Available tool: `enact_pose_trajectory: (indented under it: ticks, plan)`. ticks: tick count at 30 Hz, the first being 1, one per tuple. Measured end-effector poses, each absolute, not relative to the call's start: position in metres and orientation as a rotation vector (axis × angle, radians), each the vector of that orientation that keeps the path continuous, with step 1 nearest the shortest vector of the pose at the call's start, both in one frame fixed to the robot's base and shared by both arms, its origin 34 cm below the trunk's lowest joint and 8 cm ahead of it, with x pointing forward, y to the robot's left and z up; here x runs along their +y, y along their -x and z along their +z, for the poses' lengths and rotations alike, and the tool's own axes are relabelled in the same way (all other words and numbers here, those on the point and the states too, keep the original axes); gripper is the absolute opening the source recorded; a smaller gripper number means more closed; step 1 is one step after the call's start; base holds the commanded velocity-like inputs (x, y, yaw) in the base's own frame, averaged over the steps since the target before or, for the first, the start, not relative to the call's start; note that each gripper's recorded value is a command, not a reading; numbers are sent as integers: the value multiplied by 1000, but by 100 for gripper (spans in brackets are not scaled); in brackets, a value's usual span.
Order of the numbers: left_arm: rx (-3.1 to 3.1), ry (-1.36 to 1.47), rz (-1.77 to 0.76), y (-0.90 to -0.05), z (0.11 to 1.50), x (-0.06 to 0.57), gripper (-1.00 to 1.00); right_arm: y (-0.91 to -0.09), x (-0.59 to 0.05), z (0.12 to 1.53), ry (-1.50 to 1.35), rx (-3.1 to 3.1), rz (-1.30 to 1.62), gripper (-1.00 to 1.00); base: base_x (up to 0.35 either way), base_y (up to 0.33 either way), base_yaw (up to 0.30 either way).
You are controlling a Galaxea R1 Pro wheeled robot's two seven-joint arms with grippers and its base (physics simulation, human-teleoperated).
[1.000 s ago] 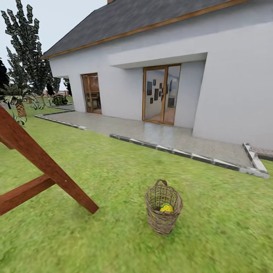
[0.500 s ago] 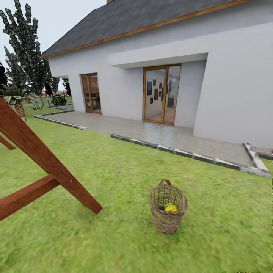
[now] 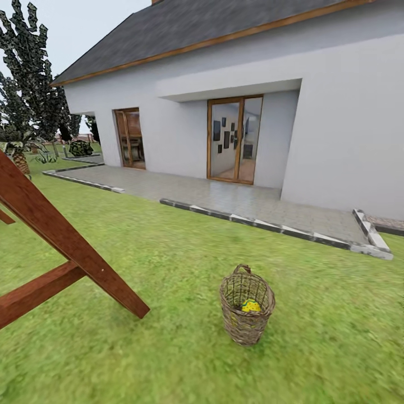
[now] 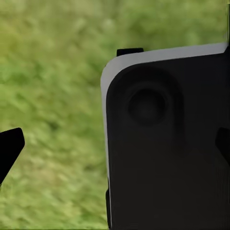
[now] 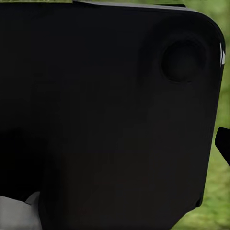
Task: Take the three Easter eggs out of the wicker basket on the lawn in the garden, then place them on the lawn next to a single tree (choose any tree) so that all three eggs are next to the same tree and none are left in the basket.
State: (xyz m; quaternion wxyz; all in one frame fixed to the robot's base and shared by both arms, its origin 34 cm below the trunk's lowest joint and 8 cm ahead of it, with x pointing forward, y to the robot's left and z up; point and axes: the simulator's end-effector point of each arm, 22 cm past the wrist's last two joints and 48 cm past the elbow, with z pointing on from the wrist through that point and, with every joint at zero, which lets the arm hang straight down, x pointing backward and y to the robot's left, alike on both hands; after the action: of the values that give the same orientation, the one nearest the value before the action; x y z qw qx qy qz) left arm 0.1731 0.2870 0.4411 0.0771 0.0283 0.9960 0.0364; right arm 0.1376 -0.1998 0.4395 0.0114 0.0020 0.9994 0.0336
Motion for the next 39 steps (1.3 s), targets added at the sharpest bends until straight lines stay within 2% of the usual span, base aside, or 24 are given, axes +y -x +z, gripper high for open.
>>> enact_pose_trajectory:
  ticks: [24,39]
  plan:
    - [2928,-118,86,-186,443,283,100,-146,-225,438,-5,3099,51,100,0,0,0]
    - [2895,-124,82,-193,445,282,100,-257,-228,452,-18,2835,35,100,0,0,0]
